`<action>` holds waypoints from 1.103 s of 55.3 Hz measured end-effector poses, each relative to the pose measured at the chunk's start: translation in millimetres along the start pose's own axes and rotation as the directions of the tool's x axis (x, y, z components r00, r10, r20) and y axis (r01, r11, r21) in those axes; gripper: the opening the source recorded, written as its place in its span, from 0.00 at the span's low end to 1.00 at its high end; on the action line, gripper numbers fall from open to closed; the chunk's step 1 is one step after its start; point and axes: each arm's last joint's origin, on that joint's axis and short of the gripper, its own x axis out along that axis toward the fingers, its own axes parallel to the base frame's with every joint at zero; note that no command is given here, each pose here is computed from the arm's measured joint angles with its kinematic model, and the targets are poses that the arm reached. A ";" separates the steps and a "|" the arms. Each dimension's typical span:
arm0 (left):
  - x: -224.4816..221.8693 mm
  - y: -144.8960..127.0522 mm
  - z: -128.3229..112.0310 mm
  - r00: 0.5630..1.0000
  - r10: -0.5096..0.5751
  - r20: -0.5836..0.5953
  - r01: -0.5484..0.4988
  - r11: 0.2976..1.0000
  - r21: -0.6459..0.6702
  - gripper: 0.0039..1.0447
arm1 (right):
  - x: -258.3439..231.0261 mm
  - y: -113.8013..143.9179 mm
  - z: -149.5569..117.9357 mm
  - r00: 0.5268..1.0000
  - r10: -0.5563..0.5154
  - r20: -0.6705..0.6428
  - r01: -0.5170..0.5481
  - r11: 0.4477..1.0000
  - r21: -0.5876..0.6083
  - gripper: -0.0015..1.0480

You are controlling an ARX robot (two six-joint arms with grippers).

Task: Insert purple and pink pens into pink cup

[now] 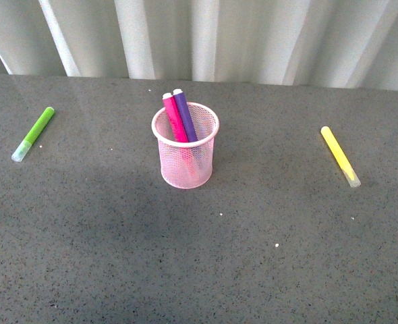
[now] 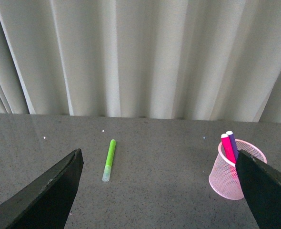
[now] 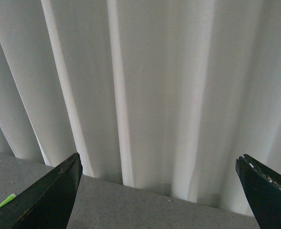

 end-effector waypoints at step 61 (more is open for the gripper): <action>0.0 0.0 0.0 1.000 0.000 0.000 0.000 1.000 0.000 0.94 | -150.9 -13.6 -72.1 0.953 -0.296 -0.065 0.294 0.955 -0.046 0.03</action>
